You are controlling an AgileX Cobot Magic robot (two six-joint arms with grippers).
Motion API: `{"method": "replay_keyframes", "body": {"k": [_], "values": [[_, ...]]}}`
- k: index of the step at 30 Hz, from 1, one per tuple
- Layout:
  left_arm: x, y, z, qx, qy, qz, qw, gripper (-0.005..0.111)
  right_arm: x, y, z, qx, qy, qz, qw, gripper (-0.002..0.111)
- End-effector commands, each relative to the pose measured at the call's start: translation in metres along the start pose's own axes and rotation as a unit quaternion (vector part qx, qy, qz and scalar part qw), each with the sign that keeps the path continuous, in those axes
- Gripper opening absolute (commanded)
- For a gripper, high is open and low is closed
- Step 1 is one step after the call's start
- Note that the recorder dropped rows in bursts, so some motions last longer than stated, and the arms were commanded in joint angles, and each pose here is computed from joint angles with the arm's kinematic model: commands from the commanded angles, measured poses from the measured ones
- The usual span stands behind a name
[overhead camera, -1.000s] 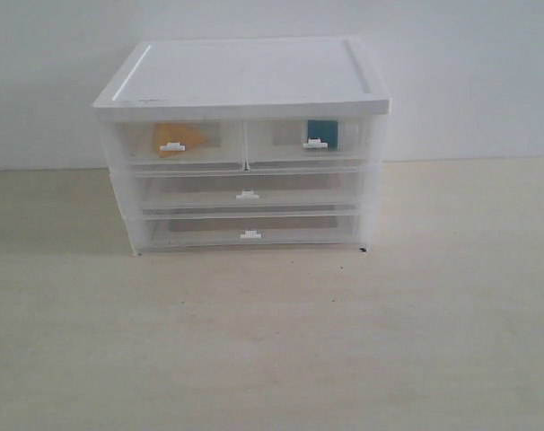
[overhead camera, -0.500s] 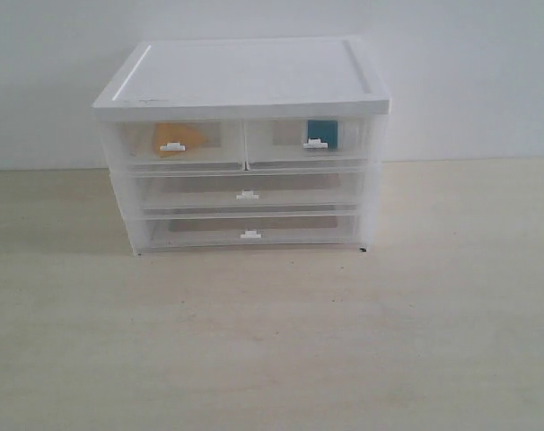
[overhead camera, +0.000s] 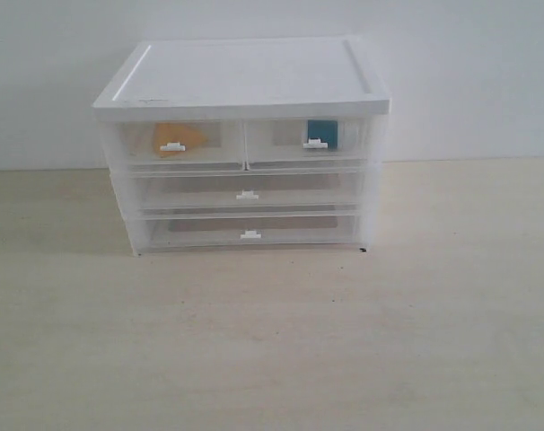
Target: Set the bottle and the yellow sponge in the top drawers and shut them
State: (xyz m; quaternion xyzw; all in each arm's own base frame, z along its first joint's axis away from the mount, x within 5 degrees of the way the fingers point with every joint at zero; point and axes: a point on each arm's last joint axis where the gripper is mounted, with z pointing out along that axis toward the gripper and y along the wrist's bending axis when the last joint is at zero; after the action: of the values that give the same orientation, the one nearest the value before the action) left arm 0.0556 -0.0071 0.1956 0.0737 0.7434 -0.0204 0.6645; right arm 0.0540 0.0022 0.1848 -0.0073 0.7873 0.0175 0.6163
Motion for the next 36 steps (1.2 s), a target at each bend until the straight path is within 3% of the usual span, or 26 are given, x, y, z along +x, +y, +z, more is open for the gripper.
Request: {"method": "replay_keyframes", "body": {"k": [1, 10, 36], "values": [[0.0034, 0.0006, -0.0001, -0.008, 0.014, -0.011, 1.0, 0.004, 0.0006, -0.0001, 0.0001, 0.0, -0.004, -0.001, 1.0, 0.0], [0.009, 0.0044, -0.0006, -0.048, 0.044, -0.038, 0.997, 0.004, 0.0006, -0.0001, 0.0001, 0.0, -0.004, -0.001, 1.0, 0.0], [0.0093, 0.0044, -0.0007, -0.048, 0.046, -0.04, 0.997, 0.004, 0.0006, -0.0001, 0.0001, 0.0, -0.004, -0.001, 1.0, 0.0]]}}
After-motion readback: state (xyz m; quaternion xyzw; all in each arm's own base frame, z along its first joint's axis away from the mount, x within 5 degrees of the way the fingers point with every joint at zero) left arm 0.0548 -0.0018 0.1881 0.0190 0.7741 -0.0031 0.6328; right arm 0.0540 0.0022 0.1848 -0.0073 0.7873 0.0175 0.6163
